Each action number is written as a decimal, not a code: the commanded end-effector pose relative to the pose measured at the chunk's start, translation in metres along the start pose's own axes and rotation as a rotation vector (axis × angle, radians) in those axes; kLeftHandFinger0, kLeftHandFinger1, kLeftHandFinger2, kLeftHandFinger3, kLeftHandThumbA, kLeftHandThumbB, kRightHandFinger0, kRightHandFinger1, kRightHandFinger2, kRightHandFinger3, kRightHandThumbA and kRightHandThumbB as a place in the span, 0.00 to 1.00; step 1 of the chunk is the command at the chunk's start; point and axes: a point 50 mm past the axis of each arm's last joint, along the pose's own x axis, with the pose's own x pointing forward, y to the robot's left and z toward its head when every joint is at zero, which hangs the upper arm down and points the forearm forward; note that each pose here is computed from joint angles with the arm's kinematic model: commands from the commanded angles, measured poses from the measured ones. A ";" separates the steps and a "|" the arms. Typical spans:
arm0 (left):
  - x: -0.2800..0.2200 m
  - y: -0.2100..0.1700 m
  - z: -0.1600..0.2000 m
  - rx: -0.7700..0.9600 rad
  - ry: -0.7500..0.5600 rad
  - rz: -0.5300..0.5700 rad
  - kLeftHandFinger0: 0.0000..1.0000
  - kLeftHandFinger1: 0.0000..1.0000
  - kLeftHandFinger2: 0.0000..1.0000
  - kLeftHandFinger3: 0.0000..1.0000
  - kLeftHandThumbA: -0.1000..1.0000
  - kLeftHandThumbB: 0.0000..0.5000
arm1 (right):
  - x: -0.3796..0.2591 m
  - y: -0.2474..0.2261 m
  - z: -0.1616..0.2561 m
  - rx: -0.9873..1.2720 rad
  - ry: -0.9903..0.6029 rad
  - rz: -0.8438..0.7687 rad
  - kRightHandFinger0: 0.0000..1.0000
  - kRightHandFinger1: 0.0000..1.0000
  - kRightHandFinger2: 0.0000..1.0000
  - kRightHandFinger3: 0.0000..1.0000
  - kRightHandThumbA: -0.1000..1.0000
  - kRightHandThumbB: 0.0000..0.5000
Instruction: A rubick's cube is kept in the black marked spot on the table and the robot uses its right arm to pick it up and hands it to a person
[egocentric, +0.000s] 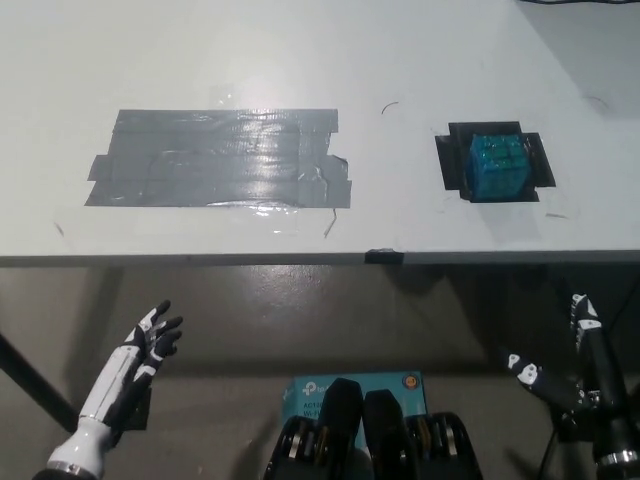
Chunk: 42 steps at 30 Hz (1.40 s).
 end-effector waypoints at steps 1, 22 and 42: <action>-0.003 0.001 0.008 0.028 -0.083 0.018 0.90 0.99 1.00 1.00 1.00 0.39 | 0.011 -0.011 0.049 -0.023 -0.244 -0.110 1.00 1.00 1.00 1.00 0.86 0.52; -0.012 0.001 0.002 0.020 -0.087 0.031 1.00 1.00 1.00 1.00 1.00 0.47 | 0.167 -0.012 0.112 -0.102 -0.179 -0.190 1.00 1.00 1.00 1.00 1.00 0.75; -0.006 0.002 0.008 0.015 -0.100 0.026 0.99 1.00 1.00 1.00 1.00 0.54 | 0.240 0.018 0.051 -0.045 0.117 -0.146 1.00 1.00 1.00 1.00 0.94 0.90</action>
